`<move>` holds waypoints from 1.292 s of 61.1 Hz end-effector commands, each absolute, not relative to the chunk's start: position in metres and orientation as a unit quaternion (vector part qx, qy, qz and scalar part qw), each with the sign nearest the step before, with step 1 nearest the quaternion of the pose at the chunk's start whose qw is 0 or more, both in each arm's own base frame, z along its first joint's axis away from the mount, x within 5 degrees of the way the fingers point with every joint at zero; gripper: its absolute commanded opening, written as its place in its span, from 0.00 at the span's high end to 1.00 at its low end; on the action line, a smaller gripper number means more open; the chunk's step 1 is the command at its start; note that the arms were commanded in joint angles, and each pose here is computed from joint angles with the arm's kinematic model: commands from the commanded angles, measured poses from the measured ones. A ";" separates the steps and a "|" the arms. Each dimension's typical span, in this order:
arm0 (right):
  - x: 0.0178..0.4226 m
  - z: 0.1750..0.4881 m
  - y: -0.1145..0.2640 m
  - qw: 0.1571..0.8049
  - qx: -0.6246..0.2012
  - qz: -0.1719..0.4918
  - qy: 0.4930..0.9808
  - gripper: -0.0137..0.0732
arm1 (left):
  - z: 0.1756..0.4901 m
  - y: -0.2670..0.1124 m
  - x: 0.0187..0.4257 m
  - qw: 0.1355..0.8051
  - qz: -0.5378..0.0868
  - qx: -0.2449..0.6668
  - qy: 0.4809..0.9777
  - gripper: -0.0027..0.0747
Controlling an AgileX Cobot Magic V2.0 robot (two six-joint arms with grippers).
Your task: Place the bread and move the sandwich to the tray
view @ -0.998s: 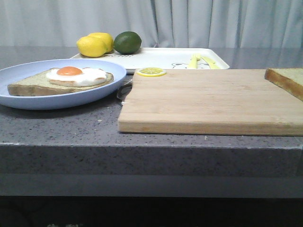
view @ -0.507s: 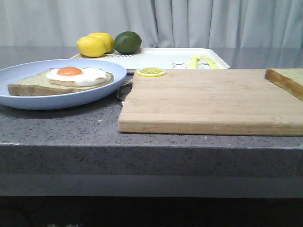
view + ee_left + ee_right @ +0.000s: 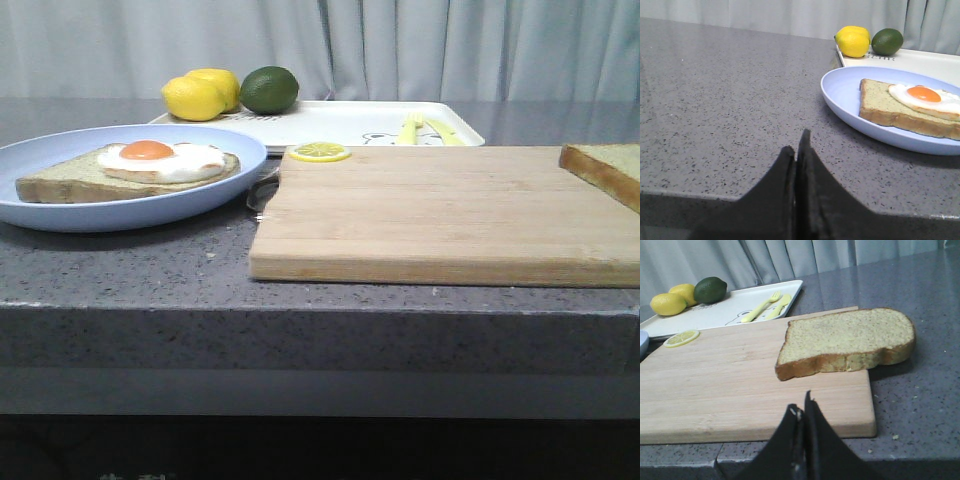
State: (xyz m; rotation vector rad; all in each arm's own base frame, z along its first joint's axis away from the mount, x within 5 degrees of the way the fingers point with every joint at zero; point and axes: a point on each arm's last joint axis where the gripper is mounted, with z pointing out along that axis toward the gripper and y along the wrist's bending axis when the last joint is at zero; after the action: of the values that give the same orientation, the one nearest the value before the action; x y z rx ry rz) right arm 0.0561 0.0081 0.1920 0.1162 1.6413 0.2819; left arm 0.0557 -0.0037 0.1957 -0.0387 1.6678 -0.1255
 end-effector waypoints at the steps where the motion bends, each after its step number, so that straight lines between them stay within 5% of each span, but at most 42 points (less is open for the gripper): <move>1: 0.055 0.201 0.006 0.705 0.060 0.122 0.695 0.91 | 0.205 -0.003 0.054 0.710 -0.062 -0.024 0.701 0.99; 23: 0.046 0.245 0.006 0.744 0.044 0.121 0.656 0.91 | 0.254 -0.002 0.045 0.799 -0.066 -0.025 0.597 0.99; 44: 0.062 0.325 0.012 0.683 0.007 0.113 0.722 0.91 | 0.327 -0.004 0.071 0.720 -0.053 -0.014 0.692 0.99; 60: 0.102 0.334 0.014 0.646 0.024 0.119 0.754 0.89 | 0.330 -0.006 0.109 0.675 -0.049 -0.015 0.736 0.99; 69: 0.103 0.335 0.014 0.650 0.031 0.126 0.748 0.61 | 0.331 -0.006 0.110 0.683 -0.049 -0.015 0.729 0.81; 79: 0.103 0.335 0.014 0.650 0.031 0.126 0.749 0.12 | 0.327 -0.006 0.111 0.679 -0.049 -0.015 0.732 0.26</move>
State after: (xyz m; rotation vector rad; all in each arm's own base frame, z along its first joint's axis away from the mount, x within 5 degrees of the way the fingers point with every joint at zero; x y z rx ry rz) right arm 0.1005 0.0164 0.3169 0.0520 1.8083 0.2924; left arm 0.1082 -0.0060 0.3124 -0.0226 1.7433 -0.1026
